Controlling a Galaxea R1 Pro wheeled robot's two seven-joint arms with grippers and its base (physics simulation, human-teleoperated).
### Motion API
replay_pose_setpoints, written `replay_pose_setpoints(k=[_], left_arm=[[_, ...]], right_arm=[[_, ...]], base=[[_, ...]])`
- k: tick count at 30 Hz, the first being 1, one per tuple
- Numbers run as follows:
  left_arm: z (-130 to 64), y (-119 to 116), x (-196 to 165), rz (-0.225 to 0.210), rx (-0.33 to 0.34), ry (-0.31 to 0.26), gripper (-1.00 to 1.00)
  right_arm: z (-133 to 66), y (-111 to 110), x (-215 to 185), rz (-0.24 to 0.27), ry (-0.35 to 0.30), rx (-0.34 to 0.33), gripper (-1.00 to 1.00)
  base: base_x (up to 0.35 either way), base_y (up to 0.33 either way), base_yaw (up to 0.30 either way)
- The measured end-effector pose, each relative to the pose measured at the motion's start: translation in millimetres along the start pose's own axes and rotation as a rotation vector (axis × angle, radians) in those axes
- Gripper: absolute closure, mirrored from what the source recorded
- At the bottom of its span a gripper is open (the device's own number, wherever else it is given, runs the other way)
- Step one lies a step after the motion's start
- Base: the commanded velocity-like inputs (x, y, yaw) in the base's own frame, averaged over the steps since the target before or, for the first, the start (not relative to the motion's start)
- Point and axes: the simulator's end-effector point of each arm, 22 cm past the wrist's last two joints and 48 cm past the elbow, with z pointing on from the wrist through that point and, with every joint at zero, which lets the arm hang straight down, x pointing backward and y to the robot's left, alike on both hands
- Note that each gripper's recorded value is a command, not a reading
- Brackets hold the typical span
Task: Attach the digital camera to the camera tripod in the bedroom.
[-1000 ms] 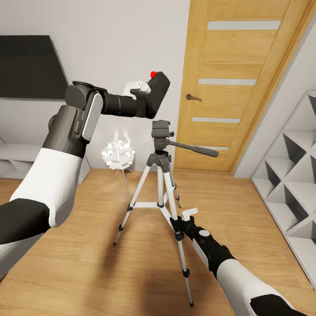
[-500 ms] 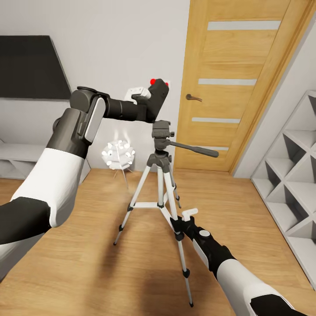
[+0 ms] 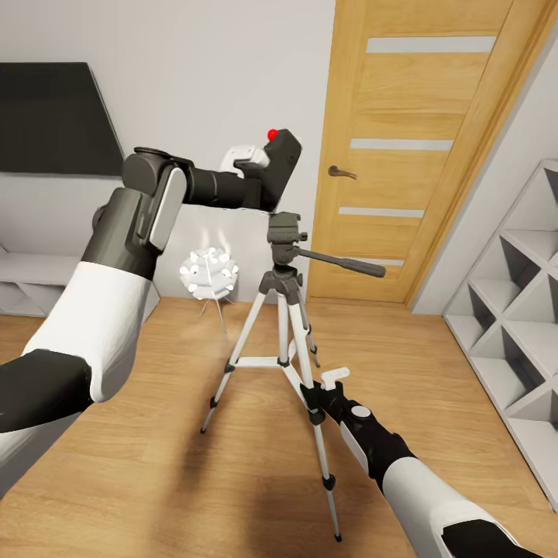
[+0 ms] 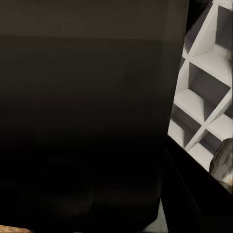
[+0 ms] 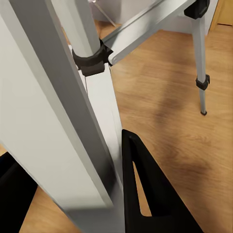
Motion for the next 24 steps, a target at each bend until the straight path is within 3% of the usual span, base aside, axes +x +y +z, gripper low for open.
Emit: replay_pose_setpoints(k=[10,24], left_arm=[[-13.6,-15,-25,0.059,0.003,-0.066,1.00],[-11.8,-20,-24,0.091,-0.010,-0.056,1.00]], right_arm=[[-0.1,-1,0,0.004,0.003,0.002,1.00],[0.0,-1,0,0.003,0.003,0.001,1.00]], base=[[0.000,0.000,0.000],[0.000,0.000,0.000]])
